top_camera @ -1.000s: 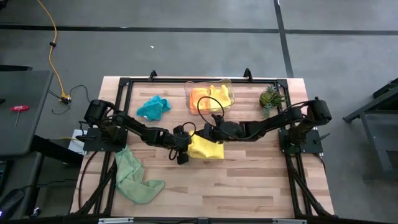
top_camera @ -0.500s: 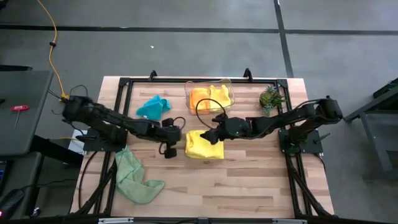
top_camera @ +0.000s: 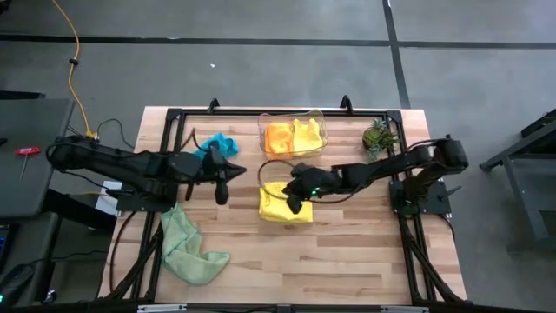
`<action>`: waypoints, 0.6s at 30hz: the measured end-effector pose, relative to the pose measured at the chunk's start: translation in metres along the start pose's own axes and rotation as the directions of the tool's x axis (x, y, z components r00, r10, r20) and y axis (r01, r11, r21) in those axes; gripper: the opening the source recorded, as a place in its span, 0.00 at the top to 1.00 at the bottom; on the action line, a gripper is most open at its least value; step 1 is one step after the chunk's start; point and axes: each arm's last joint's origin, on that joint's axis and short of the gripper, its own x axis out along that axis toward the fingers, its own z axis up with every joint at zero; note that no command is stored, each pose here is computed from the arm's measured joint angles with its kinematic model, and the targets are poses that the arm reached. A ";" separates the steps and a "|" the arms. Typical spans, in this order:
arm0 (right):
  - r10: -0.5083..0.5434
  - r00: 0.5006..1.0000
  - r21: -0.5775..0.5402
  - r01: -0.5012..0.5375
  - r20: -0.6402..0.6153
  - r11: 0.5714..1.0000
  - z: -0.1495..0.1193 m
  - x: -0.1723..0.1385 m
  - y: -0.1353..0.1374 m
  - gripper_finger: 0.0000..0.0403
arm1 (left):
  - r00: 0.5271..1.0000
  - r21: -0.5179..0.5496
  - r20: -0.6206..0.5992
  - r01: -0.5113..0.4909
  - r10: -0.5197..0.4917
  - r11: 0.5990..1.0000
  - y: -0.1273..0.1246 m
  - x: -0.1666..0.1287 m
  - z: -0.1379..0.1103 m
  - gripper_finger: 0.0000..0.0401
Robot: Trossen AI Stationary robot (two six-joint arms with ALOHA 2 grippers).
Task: Fold microfiber towels
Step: Fold the yellow microfiber towel
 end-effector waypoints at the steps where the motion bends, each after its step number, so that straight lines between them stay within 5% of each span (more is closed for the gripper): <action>1: -0.030 0.999 -0.025 0.030 -0.021 0.999 0.000 0.006 0.001 0.95 | 1.000 -0.008 0.015 -0.004 0.004 1.000 0.001 -0.002 0.002 1.00; 9: -0.227 0.951 -0.176 0.192 -0.210 0.965 -0.012 0.070 -0.005 0.98 | 0.999 -0.090 0.036 -0.002 0.005 0.996 0.001 -0.004 0.004 1.00; 18: -0.178 0.942 -0.221 0.116 -0.284 0.968 -0.008 0.108 0.003 1.00 | 0.999 -0.103 0.032 0.026 -0.023 0.994 -0.005 -0.006 0.002 1.00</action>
